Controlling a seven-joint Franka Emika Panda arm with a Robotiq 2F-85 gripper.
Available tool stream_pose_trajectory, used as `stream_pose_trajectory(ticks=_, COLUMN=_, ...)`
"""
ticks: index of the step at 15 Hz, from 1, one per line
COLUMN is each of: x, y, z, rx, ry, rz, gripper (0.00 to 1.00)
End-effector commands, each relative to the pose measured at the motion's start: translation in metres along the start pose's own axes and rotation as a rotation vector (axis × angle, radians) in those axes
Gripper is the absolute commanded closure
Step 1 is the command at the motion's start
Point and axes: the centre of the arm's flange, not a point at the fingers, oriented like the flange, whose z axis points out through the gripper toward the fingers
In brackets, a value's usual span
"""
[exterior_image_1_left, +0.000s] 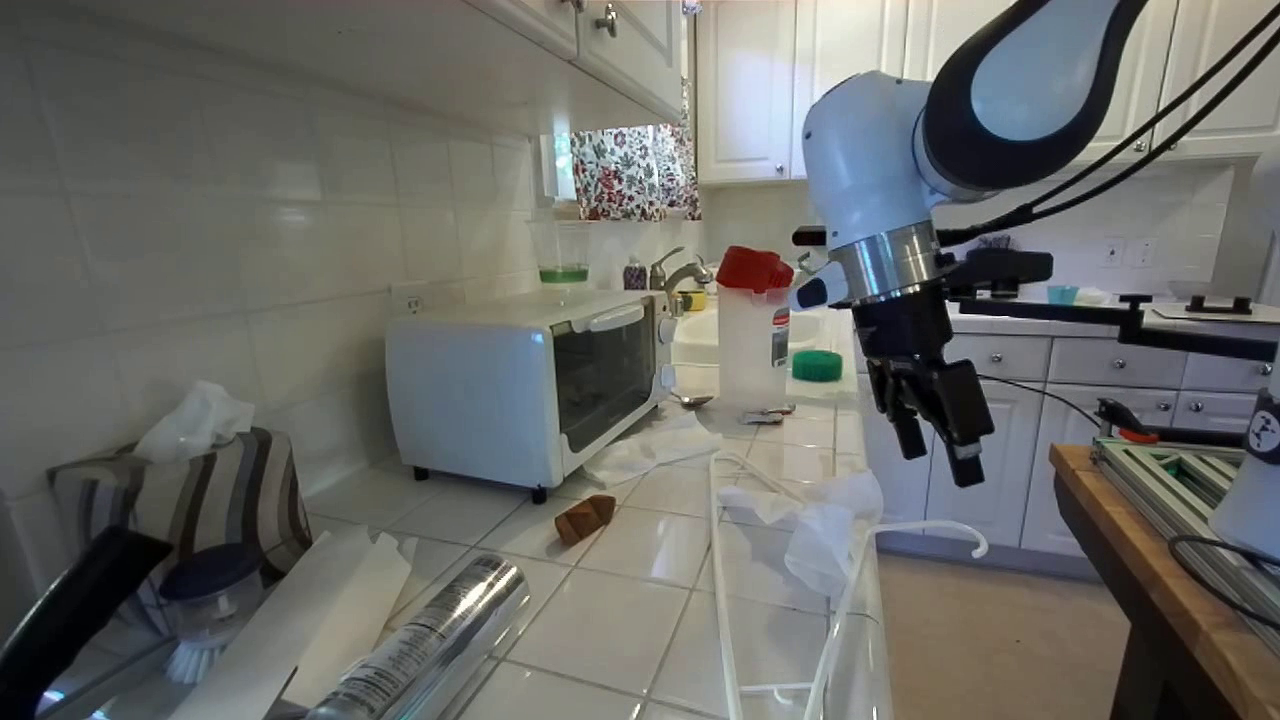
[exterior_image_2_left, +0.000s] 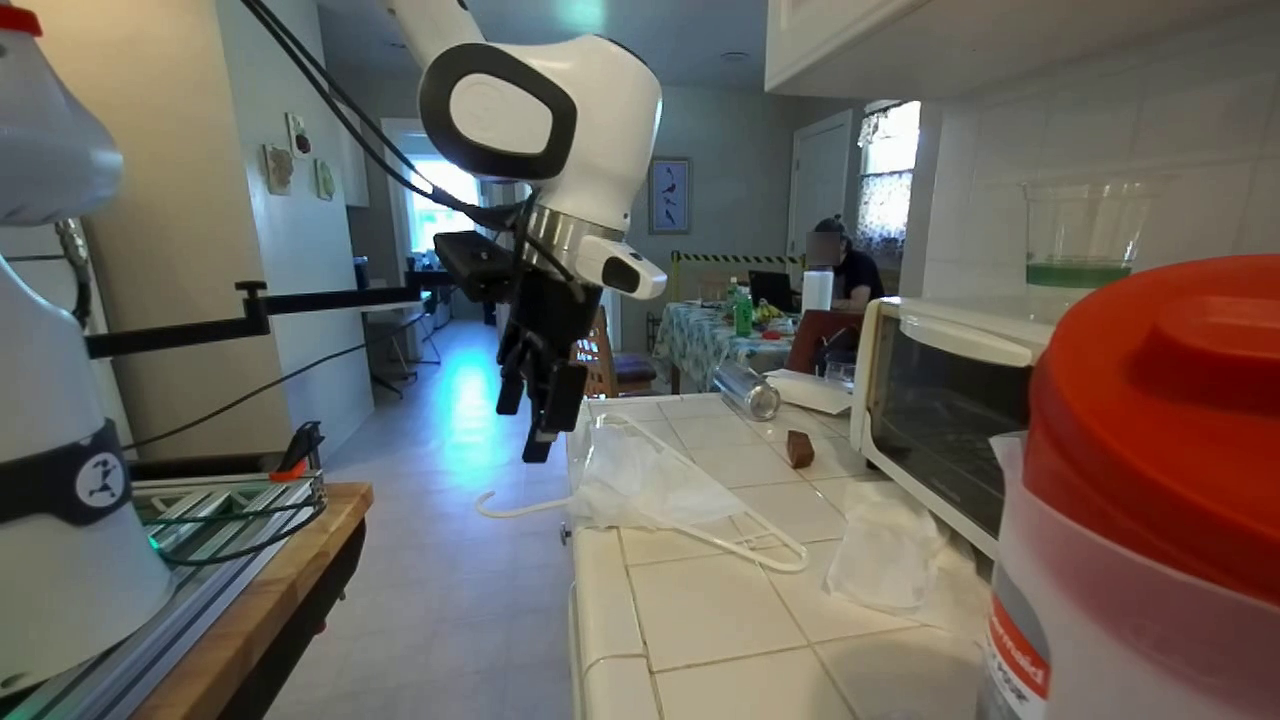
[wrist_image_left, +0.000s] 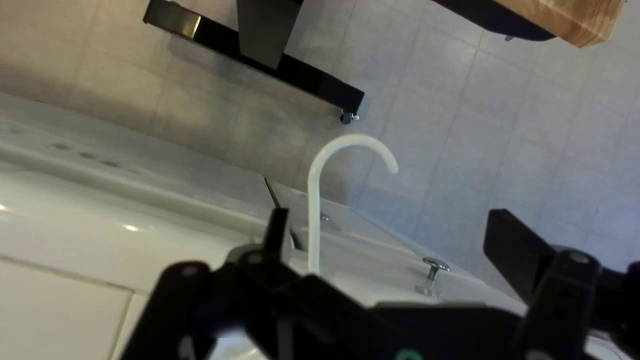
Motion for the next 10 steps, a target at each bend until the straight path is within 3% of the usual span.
stream_pose_trajectory(ticks=1, x=-0.018, y=0.002, z=0.015, rx=-0.038, ry=0.004, rz=0.042, gripper=0.00)
stream_pose_trajectory(ticks=4, x=-0.030, y=0.010, z=0.026, rx=-0.088, ry=0.015, rz=0.098, gripper=0.00)
stream_pose_trajectory(ticks=10, x=-0.017, y=0.025, z=0.019, rx=-0.089, ry=0.195, rz=0.204, gripper=0.00)
